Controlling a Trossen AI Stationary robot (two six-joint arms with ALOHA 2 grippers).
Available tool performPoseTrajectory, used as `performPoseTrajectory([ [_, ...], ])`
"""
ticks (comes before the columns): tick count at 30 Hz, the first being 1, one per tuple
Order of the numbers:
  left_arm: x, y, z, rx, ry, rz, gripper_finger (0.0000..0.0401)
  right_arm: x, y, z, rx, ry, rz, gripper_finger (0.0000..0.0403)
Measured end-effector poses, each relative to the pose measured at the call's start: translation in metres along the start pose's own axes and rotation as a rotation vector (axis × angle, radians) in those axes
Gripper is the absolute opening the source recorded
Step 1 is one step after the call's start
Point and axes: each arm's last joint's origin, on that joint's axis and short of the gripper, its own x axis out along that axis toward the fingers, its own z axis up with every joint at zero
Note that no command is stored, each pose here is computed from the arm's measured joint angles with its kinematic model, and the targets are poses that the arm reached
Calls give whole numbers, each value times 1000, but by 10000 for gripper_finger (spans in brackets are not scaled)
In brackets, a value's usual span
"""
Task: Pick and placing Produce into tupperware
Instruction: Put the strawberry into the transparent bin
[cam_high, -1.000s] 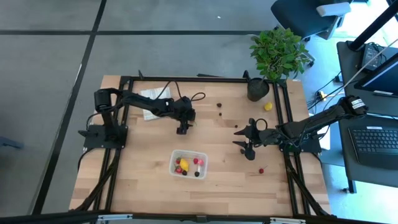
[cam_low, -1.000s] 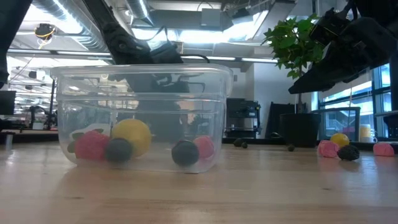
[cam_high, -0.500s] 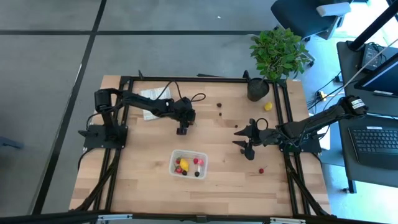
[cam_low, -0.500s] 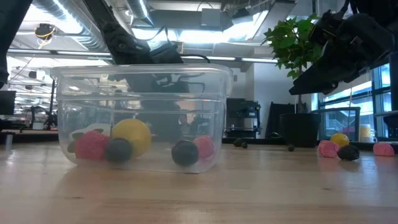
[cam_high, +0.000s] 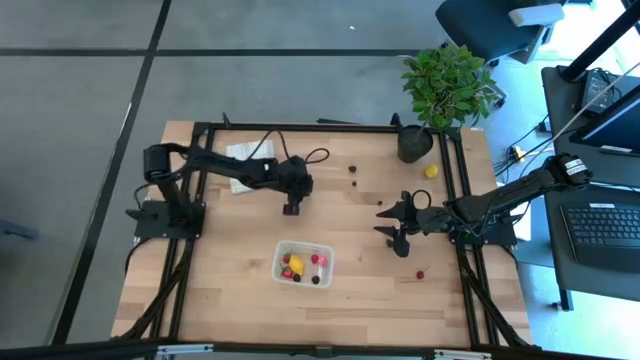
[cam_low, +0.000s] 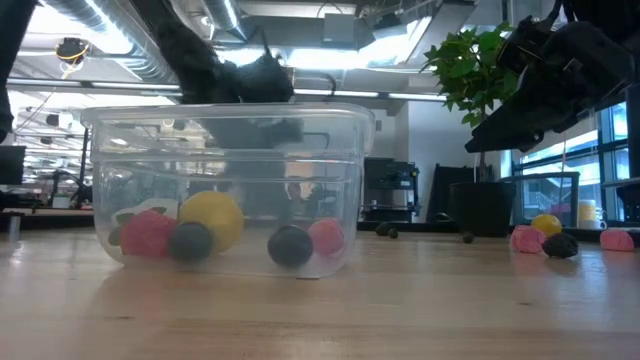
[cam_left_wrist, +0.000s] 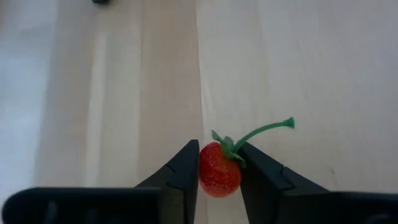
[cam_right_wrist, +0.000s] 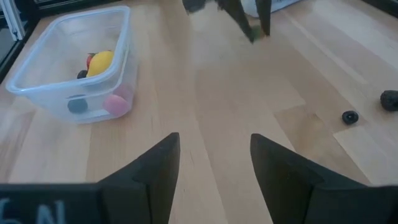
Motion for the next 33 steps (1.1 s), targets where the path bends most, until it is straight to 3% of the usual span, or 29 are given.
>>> performPoseTrajectory([
  [7,-63,-11,25,-6,-137,-9,79,0,1,2,30,-17,7,198],
  [14,-112,-55,47,17,-324,-205,92,0,1,3,76,-31,14,198],
  [20,-113,-109,54,90,-331,-325,85,0,1,3,79,-32,15,198],
  [24,-107,-138,56,145,-340,-363,79,0,2,4,145,-36,18,198],
  [33,-68,-166,47,107,-211,-347,128,0,3,7,188,-62,32,198],
])
